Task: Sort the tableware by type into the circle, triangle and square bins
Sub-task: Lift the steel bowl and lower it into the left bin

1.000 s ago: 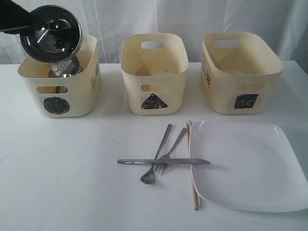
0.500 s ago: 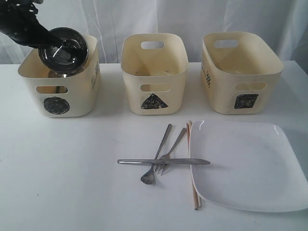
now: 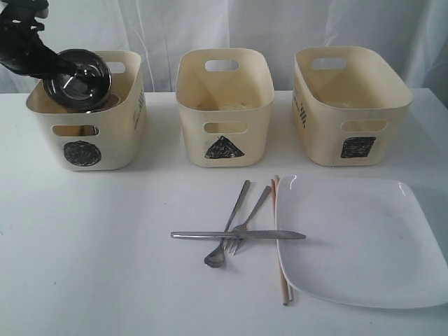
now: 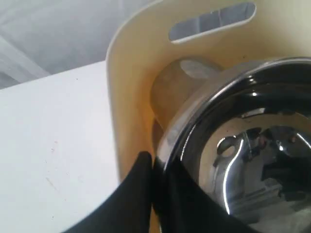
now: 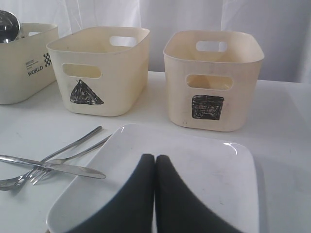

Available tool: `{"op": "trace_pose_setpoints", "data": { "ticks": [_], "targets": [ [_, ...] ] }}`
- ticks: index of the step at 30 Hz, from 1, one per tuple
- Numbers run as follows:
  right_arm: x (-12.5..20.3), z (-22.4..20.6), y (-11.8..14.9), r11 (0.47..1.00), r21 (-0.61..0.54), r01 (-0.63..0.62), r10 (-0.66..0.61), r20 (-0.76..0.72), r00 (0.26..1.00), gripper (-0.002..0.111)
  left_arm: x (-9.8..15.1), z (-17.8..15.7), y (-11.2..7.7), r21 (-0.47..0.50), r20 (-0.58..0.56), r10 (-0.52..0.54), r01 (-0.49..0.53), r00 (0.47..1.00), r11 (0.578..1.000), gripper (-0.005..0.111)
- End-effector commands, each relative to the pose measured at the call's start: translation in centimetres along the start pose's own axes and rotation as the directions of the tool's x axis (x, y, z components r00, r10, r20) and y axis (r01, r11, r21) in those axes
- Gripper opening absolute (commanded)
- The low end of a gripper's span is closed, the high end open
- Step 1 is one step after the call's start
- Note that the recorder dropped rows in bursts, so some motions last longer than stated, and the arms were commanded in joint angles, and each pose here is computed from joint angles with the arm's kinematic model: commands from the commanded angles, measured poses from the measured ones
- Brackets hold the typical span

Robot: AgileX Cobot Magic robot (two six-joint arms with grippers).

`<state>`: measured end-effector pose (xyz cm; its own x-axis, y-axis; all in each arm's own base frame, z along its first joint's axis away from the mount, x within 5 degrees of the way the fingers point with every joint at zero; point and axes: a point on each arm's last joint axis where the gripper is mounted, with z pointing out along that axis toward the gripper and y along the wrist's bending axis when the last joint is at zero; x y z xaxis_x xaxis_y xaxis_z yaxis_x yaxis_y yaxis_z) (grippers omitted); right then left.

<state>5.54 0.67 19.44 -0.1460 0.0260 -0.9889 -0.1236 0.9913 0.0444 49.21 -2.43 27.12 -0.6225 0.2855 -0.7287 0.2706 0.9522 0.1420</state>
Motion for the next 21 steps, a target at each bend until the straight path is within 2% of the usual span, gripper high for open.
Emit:
{"op": "trace_pose_setpoints", "data": {
  "ticks": [1, 3, 5, 8, 11, 13, 18, 21],
  "targets": [
    [0.1, 0.0, 0.0, 1.0, 0.006, 0.004, -0.004, 0.009, 1.0, 0.0, -0.2, -0.4, -0.4, 0.046, 0.003, -0.044, 0.043, 0.999, 0.998, 0.0],
    [0.1, 0.0, 0.0, 1.0, 0.006, 0.004, -0.004, 0.009, 1.0, 0.0, -0.2, -0.4, -0.6, 0.072, 0.004, -0.046, 0.046, 0.999, 0.996, 0.0],
    [0.1, 0.0, 0.0, 1.0, 0.006, 0.004, -0.004, 0.009, 1.0, 0.0, -0.3, -0.4, -1.0, 0.104, 0.007, -0.05, 0.049, 0.999, 0.993, 0.006],
    [0.1, 0.0, 0.0, 1.0, 0.006, 0.004, -0.004, 0.009, 1.0, 0.0, -0.6, -0.6, -1.5, 0.167, 0.024, -0.071, 0.066, 0.997, 0.984, 0.024],
    [0.1, 0.0, 0.0, 1.0, 0.006, 0.004, -0.004, 0.009, 1.0, 0.0, -0.9, -0.8, -1.8, 0.204, 0.044, -0.097, 0.086, 0.994, 0.975, 0.049],
    [0.1, 0.0, 0.0, 1.0, 0.006, 0.004, -0.004, 0.009, 1.0, 0.0, -1.2, -1.2, -2.0, 0.224, 0.052, -0.12, 0.106, 0.991, 0.969, 0.058],
    [0.1, 0.0, 0.0, 1.0, 0.006, 0.004, -0.004, 0.009, 1.0, 0.0, -1.7, -3.2, -2.4, 0.267, 0.027, -0.107, 0.096, 0.994, 0.959, 0.058],
    [0.1, 0.0, 0.0, 1.0, 0.006, 0.004, -0.004, 0.009, 1.0, 0.0, -2.3, -6.0, -2.7, 0.302, 0.017, -0.081, 0.072, 0.997, 0.951, 0.051]
  ]
}}
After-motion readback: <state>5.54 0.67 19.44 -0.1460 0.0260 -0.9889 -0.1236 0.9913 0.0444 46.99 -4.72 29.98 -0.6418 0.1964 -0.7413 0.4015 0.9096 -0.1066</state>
